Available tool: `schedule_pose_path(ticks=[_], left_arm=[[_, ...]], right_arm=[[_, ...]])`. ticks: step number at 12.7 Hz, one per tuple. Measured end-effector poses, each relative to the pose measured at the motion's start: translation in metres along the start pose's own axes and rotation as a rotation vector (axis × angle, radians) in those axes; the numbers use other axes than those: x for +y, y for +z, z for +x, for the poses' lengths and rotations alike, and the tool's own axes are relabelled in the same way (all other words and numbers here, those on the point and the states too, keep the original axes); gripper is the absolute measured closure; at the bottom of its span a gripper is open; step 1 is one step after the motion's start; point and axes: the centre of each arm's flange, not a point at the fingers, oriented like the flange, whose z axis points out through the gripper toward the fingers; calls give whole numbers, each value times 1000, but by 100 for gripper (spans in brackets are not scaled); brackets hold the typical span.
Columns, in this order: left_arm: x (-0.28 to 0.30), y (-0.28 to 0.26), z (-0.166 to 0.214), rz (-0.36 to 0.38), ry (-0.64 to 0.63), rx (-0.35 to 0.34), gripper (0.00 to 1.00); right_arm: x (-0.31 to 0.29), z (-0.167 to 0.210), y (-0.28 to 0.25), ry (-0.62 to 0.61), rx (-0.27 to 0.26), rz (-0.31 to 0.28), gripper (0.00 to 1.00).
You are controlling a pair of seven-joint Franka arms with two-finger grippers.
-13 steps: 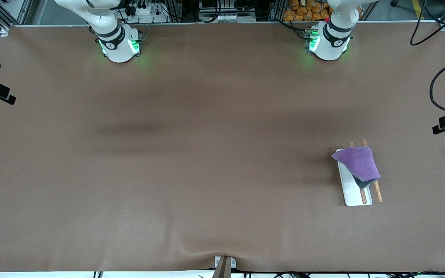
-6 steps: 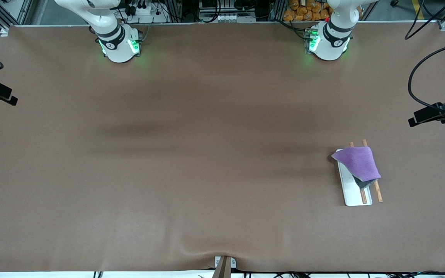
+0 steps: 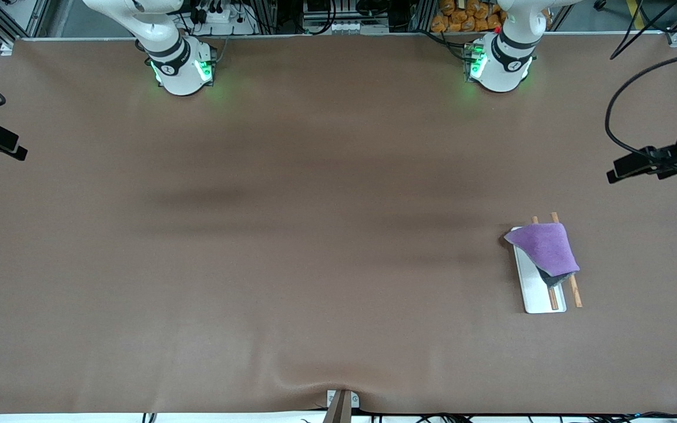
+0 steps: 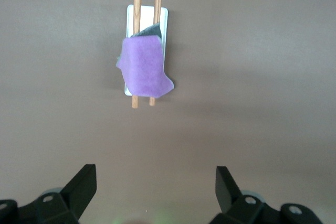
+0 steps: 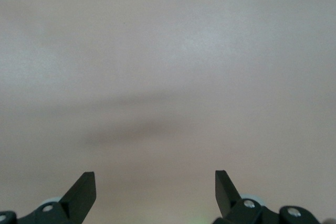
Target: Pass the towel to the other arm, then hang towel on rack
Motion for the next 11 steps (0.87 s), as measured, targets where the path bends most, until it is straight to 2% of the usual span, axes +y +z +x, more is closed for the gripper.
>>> schedule_pose_path(ticks=[4,7,11], left_arm=[[2,0,-27,16,-1,-3,0],[1,2,-53,27,-3,27,0],[9,-2,-75,107,24,51,0]], right_arm=[[5,0,0,8,4,-1,0],[13,0,0,23,4,0,0],[17,0,-1,30,4,-1,0]])
